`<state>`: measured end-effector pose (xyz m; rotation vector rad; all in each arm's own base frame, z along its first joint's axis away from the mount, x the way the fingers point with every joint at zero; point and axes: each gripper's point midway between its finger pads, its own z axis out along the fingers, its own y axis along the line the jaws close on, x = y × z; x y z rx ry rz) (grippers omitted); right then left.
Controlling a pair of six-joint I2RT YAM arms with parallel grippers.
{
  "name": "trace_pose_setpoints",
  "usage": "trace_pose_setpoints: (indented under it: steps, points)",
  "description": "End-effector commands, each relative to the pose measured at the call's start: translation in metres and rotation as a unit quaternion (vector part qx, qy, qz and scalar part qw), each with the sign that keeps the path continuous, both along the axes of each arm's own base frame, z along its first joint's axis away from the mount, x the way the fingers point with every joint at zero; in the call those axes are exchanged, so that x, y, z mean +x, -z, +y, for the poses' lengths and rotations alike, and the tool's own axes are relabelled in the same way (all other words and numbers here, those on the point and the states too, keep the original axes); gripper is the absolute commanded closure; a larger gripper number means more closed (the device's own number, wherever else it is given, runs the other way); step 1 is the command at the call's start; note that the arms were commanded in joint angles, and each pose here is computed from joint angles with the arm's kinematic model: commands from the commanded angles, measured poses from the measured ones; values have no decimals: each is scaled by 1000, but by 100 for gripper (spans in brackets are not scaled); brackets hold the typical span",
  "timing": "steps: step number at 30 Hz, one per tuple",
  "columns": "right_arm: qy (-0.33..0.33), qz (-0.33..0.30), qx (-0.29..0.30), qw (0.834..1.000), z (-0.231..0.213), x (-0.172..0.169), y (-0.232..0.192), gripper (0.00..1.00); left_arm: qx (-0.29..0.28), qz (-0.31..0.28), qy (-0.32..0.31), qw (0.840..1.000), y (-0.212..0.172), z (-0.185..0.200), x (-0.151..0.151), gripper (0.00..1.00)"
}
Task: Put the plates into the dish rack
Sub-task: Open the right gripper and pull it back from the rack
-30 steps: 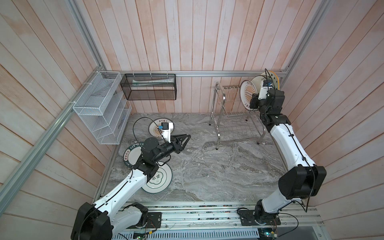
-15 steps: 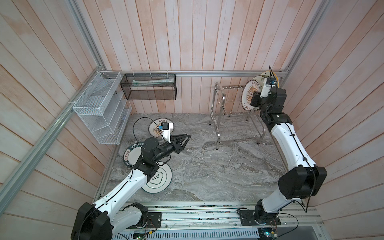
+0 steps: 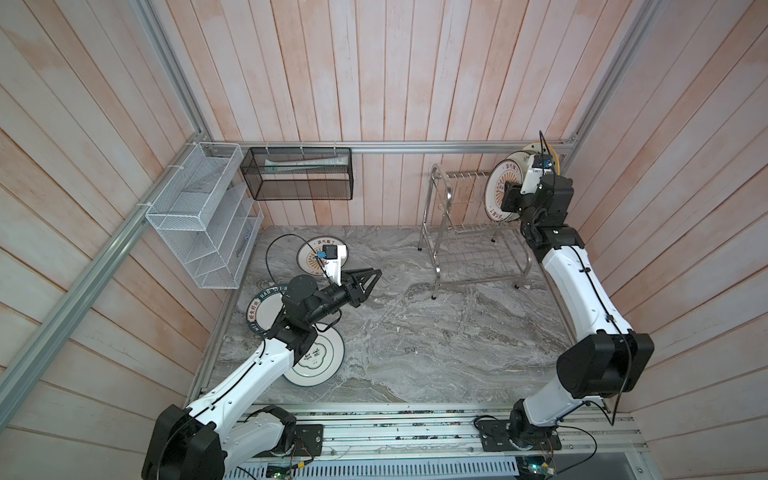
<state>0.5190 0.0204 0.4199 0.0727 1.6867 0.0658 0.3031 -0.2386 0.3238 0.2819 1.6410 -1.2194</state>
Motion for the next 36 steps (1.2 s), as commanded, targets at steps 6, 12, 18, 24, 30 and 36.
trace_pose_setpoints:
  steps: [6,12,18,24,30,36]
  points:
    - [-9,-56,-8,998,1,-10,-40,52,4,-7,-4,1000,-1,2,-3,57]
    - [-26,-71,-11,997,6,-8,-52,50,5,-8,-6,1000,-1,2,-2,57]
    - [-41,-98,-14,994,11,-11,-71,48,8,-10,-12,1000,-1,4,-1,57]
    - [-46,-126,-14,991,11,-26,-96,45,12,-9,-22,1000,0,6,1,57]
    - [-54,-165,-14,985,11,-57,-120,40,14,-2,-41,999,3,11,6,57]
    - [-68,-208,0,976,14,-103,-139,34,29,22,-114,993,15,31,20,55]
